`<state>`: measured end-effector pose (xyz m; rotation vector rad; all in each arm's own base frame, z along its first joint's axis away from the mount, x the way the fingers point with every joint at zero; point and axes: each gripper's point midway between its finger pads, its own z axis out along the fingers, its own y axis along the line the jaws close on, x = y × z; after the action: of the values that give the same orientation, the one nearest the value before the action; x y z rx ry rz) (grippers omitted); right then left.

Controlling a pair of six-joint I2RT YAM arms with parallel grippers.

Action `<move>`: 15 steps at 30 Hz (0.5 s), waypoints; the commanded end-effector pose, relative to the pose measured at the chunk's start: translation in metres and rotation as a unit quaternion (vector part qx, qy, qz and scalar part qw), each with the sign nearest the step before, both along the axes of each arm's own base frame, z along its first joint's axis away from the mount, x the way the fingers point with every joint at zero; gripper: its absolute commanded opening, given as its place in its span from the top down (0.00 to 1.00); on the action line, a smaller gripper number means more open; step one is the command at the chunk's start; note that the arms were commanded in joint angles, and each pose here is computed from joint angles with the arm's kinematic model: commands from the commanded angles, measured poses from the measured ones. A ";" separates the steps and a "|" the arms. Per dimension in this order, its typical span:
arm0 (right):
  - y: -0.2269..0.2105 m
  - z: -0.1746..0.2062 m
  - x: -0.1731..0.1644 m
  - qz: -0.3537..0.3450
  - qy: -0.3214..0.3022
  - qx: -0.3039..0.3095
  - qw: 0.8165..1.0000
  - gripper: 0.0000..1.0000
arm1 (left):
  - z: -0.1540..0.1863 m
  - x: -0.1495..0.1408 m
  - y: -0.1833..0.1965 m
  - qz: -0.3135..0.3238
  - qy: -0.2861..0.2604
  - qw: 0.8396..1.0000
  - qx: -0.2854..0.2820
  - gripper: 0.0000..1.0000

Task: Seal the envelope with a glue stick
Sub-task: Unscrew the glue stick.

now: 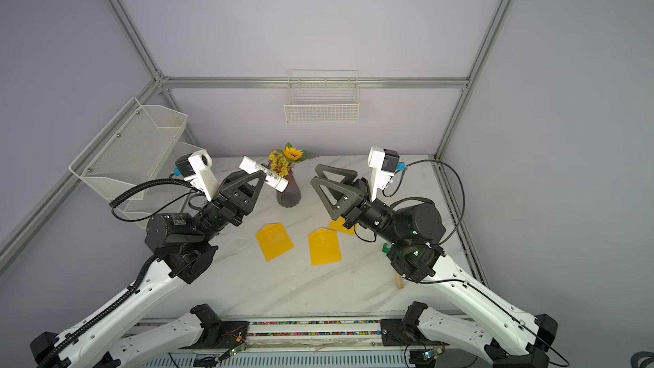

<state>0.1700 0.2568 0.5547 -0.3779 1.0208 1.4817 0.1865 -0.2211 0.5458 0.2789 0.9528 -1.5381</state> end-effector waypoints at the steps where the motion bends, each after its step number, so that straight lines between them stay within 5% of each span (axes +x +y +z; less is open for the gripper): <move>1: 0.008 -0.006 0.010 -0.115 -0.143 -0.082 0.980 0.44 | 0.000 0.018 0.016 0.015 0.068 0.995 -0.066 0.86; 7: 0.036 -0.008 0.017 -0.165 -0.285 -0.162 0.930 0.46 | -0.013 0.031 0.025 -0.001 0.129 0.984 -0.121 0.87; 15: 0.064 -0.030 0.045 -0.192 -0.327 -0.235 0.895 0.48 | -0.029 0.042 0.031 0.019 0.162 0.978 -0.131 0.87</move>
<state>0.2116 0.3157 0.5258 -0.8234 0.8466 0.7525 0.2354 -0.2068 0.5009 -0.1307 1.0677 -1.6590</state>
